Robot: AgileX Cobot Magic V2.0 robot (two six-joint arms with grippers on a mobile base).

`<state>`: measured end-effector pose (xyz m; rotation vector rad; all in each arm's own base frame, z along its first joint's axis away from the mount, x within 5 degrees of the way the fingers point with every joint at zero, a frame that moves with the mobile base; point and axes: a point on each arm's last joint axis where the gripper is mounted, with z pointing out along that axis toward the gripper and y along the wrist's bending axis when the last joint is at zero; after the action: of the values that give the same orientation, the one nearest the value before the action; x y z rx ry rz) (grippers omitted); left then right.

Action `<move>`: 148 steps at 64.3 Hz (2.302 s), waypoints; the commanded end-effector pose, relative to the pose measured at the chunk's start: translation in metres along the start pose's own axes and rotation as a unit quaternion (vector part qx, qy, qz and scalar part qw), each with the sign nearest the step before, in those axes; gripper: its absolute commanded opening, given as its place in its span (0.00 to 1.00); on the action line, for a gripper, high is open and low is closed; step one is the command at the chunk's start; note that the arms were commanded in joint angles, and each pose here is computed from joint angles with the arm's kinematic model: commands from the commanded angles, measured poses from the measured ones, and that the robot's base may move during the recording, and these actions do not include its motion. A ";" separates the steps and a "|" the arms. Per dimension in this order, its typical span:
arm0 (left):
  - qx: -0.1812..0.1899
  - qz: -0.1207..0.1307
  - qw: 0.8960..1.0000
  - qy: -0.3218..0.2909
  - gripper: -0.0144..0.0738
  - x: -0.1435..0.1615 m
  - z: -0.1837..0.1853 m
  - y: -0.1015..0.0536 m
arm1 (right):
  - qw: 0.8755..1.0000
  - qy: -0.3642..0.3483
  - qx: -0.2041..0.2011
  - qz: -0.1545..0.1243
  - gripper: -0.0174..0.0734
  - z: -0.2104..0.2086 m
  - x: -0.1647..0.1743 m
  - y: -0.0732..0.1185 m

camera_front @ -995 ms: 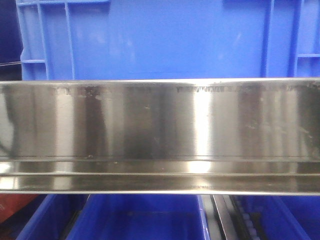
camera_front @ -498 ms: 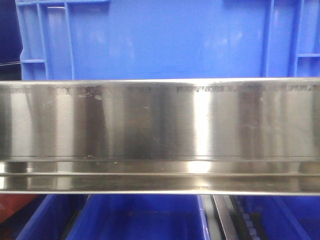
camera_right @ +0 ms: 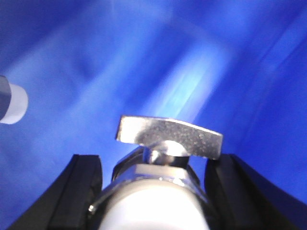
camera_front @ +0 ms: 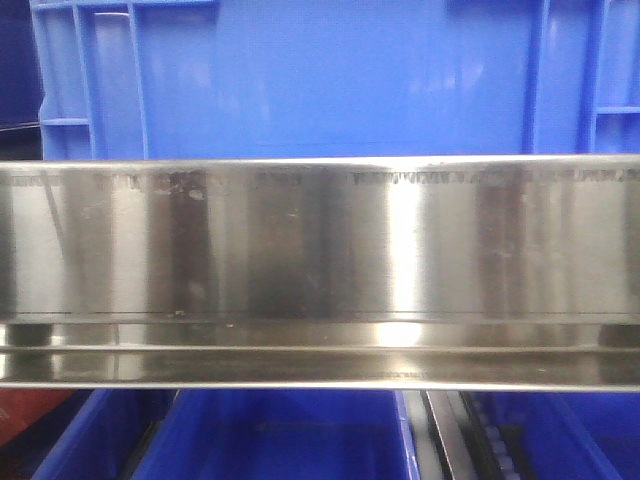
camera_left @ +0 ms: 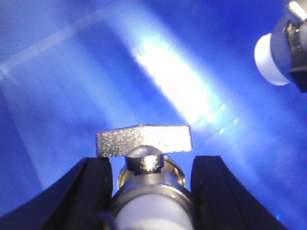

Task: Place valve from conveyor to right shelf box

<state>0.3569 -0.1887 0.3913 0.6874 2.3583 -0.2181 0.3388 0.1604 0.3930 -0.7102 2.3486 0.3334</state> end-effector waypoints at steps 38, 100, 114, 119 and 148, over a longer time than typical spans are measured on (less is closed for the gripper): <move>-0.004 0.005 0.999 -0.043 0.84 -0.006 -0.039 -0.002 | 0.997 -0.077 0.002 -0.007 0.72 -0.044 -0.010 0.009; -0.155 -0.085 0.957 -0.232 0.04 0.104 -0.197 0.046 | 0.947 -0.290 0.128 0.056 0.02 -0.173 0.114 0.004; -0.152 -0.082 0.936 -0.306 0.04 0.177 -0.196 0.023 | 0.931 -0.331 0.144 0.059 0.02 -0.165 0.180 0.017; -0.153 -0.079 0.928 -0.330 0.04 0.204 -0.197 0.015 | 0.931 -0.330 0.145 0.060 0.02 -0.160 0.205 0.023; -0.154 -0.072 0.881 -0.441 0.04 0.317 -0.178 -0.015 | 0.908 -0.387 0.151 0.046 0.02 -0.155 0.294 0.047</move>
<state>0.0512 -0.0114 0.3314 0.1928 1.5375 -0.1507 0.0504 0.0197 0.3232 -0.2525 1.6656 0.2314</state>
